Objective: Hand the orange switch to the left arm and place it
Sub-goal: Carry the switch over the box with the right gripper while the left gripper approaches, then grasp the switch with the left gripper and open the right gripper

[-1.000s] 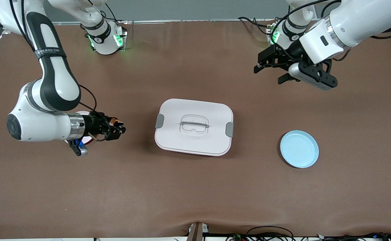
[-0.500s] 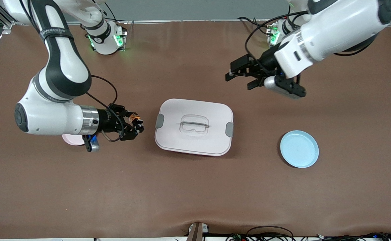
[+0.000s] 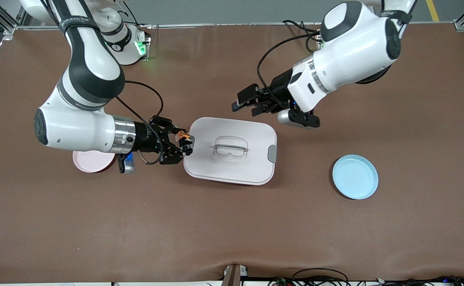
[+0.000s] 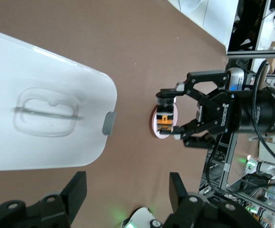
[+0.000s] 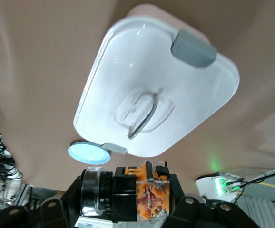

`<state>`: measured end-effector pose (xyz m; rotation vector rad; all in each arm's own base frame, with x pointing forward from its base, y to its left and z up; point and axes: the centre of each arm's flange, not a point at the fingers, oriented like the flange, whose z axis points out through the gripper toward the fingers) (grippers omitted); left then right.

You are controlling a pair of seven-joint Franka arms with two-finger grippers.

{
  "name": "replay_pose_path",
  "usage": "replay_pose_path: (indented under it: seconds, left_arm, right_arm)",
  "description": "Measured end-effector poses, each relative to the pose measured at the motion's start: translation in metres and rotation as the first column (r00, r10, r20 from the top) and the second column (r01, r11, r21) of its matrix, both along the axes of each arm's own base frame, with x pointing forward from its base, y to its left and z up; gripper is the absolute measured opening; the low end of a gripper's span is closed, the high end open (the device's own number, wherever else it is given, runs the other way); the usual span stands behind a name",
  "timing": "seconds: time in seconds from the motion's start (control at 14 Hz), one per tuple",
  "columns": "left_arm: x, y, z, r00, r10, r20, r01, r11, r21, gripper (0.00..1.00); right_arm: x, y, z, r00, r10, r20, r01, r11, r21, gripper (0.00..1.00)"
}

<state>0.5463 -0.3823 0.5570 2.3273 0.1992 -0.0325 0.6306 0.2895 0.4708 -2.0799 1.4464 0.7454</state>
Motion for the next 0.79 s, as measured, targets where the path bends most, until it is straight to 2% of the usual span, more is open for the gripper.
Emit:
replay_pose_path:
  seconds: [0.21, 0.43, 0.79]
  left_arm:
    - [0.006, -0.02, -0.024, 0.999, 0.04, 0.02, -0.039, 0.999, -0.026, 0.78]
    - [0.009, -0.038, -0.044, 0.996, 0.083, 0.042, -0.081, 0.995, -0.05, 0.75]
    - [0.008, -0.053, -0.062, 0.994, 0.096, 0.045, -0.093, 0.994, -0.059, 0.71]
  right_arm:
    - [-0.006, 0.026, 0.007, 0.998, -0.065, -0.016, 0.065, 0.998, -0.001, 0.72]
    - [-0.014, 0.049, 0.013, 0.996, -0.085, -0.027, 0.085, 0.996, -0.002, 0.72]
    - [-0.018, 0.065, 0.036, 0.994, -0.108, -0.026, 0.108, 0.994, 0.009, 0.72]
